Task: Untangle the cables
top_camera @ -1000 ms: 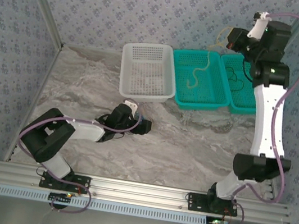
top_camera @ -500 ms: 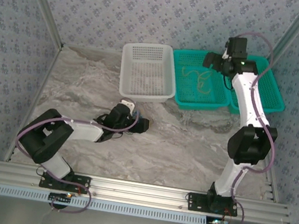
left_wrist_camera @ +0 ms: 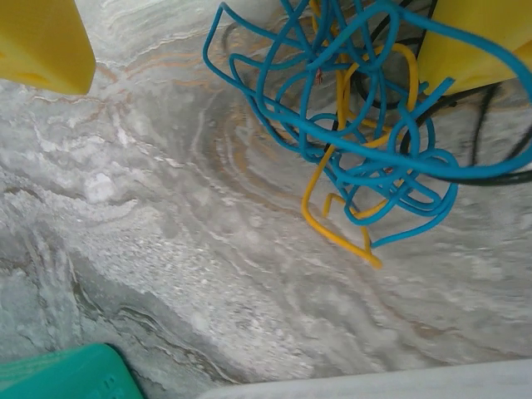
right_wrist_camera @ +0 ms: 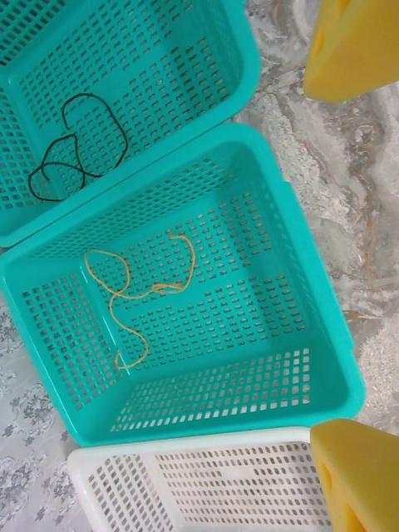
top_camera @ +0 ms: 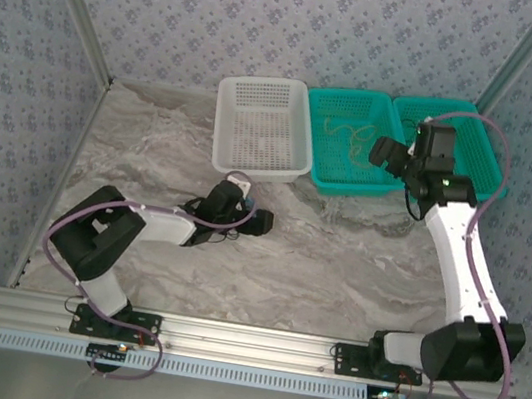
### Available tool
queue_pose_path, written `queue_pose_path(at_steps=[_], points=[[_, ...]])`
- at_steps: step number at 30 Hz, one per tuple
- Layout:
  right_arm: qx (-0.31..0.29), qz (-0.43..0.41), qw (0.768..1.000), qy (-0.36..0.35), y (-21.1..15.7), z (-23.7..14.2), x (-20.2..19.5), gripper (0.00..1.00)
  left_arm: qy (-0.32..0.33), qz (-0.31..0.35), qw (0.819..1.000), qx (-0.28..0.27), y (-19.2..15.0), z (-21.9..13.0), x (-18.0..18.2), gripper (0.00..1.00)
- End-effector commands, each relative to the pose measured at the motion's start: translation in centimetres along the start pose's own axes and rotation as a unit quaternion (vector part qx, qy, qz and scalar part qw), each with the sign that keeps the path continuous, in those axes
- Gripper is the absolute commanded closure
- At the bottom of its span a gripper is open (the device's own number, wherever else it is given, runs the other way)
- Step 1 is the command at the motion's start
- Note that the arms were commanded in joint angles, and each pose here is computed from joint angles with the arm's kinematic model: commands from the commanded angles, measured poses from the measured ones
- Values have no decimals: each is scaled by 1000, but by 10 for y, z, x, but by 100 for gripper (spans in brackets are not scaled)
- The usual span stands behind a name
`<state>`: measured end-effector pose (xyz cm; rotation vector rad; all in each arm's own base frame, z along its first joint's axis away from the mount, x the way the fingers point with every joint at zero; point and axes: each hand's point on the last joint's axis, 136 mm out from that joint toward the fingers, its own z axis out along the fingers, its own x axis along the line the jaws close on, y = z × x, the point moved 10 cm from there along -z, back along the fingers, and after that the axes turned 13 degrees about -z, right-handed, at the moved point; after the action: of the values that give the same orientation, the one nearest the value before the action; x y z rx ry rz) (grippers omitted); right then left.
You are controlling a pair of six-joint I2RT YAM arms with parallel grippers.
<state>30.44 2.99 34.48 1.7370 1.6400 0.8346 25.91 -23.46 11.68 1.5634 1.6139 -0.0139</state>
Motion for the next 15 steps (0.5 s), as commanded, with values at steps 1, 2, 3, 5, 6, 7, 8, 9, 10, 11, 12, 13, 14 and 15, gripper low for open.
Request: queue_pose_path(at_steps=[1, 2, 3, 5, 6, 7, 8, 9, 10, 11, 12, 13, 14, 15], points=[[0, 18, 1000, -10, -12, -5, -2, 0, -30, 22, 998, 41, -5, 12, -16, 1], [0, 21, 1000, -11, -15, -7, -3, 0, -41, 26, 998, 52, -7, 15, -21, 1], [0, 25, 1000, -10, -17, -8, -3, 0, -51, 31, 996, 62, -8, 18, -26, 1], [2, 29, 1000, -5, -21, -10, -3, 0, -63, 46, 994, 76, -12, 22, -37, 1], [5, 30, 1000, 2, -23, -9, -2, 0, -70, 56, 993, 80, -13, 23, -42, 1], [7, 30, 999, 9, -25, -8, -1, 0, -78, 66, 991, 85, -15, 23, -47, 1], [13, 28, 999, 19, -27, -7, 1, 0, -87, 76, 989, 90, -16, 22, -53, 1], [18, 28, 999, 28, -30, -5, 3, 0, -99, 84, 987, 95, -17, 21, -58, 1], [19, 29, 999, 34, -31, -5, 5, 0, -110, 91, 985, 101, -19, 20, -62, 1], [39, 29, 998, 39, -43, 2, 7, 0, -120, 98, 982, 106, -20, 19, -66, 1], [49, 31, 997, 45, -49, 4, 10, 0, -128, 106, 980, 110, -21, 17, -70, 1], [49, 34, 997, 54, -52, 7, 14, 0, -135, 112, 978, 114, -21, 15, -73, 1], [52, 36, 996, 65, -56, 10, 18, 1, -145, 118, 975, 120, -21, 13, -76, 1], [58, 38, 995, 73, -62, 12, 23, 0, -156, 124, 972, 126, -21, 11, -79, 1]])
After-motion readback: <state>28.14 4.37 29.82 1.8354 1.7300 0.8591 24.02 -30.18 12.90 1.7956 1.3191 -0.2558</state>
